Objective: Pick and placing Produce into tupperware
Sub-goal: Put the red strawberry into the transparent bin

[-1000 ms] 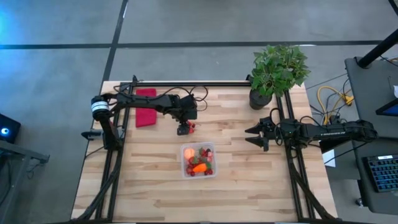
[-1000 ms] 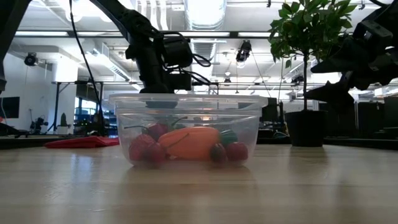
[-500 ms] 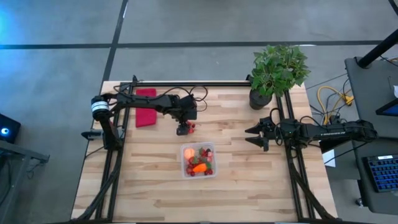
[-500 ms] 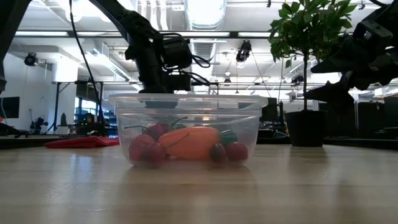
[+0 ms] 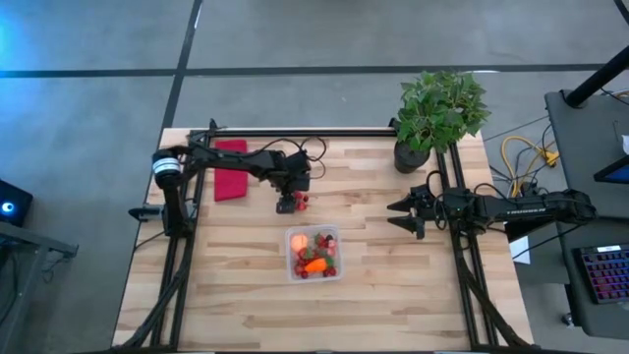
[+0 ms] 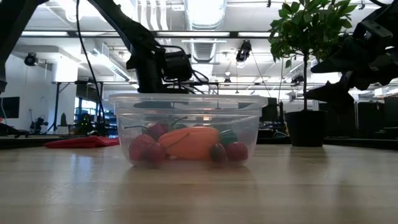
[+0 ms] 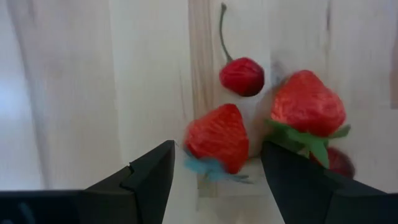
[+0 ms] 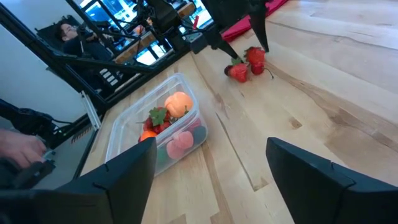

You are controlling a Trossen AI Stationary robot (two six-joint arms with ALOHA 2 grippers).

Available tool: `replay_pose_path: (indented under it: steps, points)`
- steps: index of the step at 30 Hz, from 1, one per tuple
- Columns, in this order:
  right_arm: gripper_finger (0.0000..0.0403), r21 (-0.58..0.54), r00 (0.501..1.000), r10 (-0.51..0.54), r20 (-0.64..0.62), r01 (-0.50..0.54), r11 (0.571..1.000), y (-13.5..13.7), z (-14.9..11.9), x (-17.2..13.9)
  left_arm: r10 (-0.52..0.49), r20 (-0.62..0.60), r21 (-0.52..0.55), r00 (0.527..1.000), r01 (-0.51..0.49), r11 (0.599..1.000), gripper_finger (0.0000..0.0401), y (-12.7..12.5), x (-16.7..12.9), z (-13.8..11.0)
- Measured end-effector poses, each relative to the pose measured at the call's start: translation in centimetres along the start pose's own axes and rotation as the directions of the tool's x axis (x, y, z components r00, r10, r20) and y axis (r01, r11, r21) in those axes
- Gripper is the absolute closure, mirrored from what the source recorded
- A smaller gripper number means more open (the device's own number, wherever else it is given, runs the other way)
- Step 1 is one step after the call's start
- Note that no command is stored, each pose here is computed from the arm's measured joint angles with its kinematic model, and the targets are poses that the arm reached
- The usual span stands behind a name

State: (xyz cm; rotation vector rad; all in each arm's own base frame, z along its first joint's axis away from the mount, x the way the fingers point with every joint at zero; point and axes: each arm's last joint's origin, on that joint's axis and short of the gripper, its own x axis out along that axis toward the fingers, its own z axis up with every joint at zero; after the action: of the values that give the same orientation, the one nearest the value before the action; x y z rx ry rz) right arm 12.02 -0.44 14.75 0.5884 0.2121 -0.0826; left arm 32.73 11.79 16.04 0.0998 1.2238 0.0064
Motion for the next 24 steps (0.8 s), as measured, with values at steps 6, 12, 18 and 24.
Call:
replay_pose_path:
  steps: [6,12,18,24]
  points:
    - [0.0112,0.0,1.0,0.0,0.0,0.0,1.0,0.0,0.0,0.0,-0.003,-0.002,0.0,1.0,0.003,1.0,0.0177,0.0,0.1,0.0]
    - [0.0106,0.0,1.0,0.0,0.0,0.0,1.0,0.0,0.0,0.0,-0.002,-0.001,-0.001,1.0,0.002,1.0,0.0212,0.0,0.1,0.0]
    - [0.0111,0.0,1.0,0.0,0.0,0.0,1.0,0.0,0.0,0.0,-0.001,0.001,0.004,1.0,0.001,1.0,0.0257,0.0,0.1,0.1]
    - [0.011,0.0,1.0,0.0,0.0,0.0,1.0,0.0,0.0,0.0,0.034,0.033,0.006,0.999,-0.034,0.999,0.0281,0.4,-0.9,0.9]
